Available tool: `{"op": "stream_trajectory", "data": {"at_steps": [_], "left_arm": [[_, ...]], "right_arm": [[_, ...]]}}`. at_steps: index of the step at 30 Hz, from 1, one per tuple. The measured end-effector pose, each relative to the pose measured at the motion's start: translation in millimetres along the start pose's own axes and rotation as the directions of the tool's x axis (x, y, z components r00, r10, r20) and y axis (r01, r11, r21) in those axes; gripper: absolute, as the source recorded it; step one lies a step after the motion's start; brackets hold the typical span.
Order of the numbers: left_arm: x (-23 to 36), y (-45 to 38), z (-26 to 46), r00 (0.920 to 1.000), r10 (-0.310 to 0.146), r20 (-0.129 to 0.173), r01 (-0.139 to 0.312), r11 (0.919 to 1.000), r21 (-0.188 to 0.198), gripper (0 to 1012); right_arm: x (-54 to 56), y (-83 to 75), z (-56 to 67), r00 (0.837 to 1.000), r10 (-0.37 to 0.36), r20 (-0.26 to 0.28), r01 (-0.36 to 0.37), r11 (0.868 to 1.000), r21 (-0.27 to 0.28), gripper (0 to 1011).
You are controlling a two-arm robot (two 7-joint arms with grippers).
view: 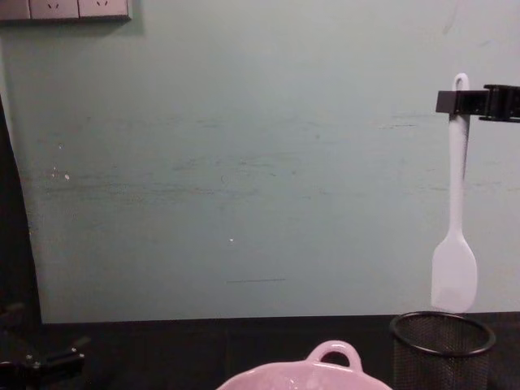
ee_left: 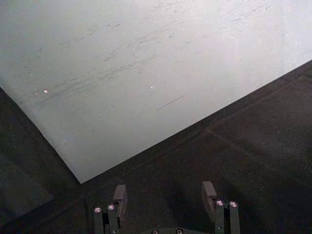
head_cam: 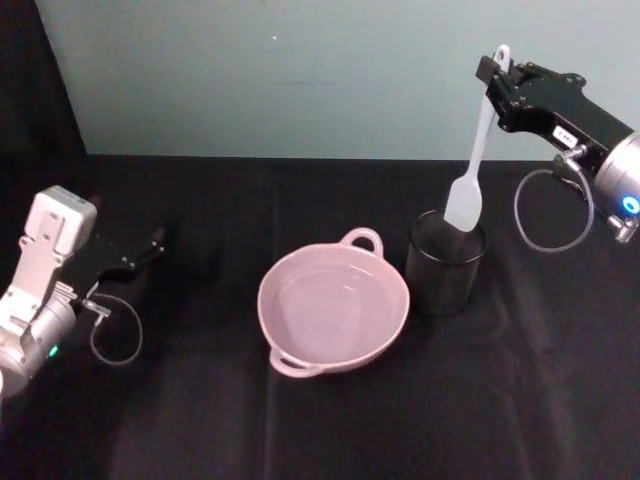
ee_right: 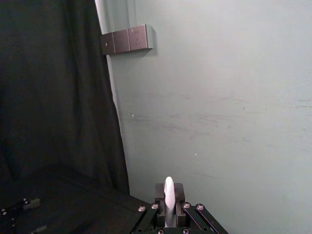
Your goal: Use the one hand to pick up the spoon and stir the clear water in the bowl.
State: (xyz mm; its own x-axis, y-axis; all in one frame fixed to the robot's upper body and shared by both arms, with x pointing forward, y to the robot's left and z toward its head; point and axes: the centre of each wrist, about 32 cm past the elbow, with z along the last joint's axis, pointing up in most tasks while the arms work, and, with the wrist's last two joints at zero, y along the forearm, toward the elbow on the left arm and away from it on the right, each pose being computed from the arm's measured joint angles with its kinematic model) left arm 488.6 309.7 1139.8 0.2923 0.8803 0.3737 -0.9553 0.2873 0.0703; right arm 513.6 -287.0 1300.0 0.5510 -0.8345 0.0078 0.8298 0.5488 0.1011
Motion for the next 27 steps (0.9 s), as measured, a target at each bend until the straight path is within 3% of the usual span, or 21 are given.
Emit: {"op": "stream_trajectory", "data": {"at_steps": [27], "left_arm": [[0.0, 0.0, 0.0, 1.0000, 0.000, 0.000, 0.000, 1.0000, 0.000, 1011]], "right_arm": [[0.1, 0.2, 0.1, 1.000, 0.002, 0.001, -0.002, 1.000, -0.002, 118]]}}
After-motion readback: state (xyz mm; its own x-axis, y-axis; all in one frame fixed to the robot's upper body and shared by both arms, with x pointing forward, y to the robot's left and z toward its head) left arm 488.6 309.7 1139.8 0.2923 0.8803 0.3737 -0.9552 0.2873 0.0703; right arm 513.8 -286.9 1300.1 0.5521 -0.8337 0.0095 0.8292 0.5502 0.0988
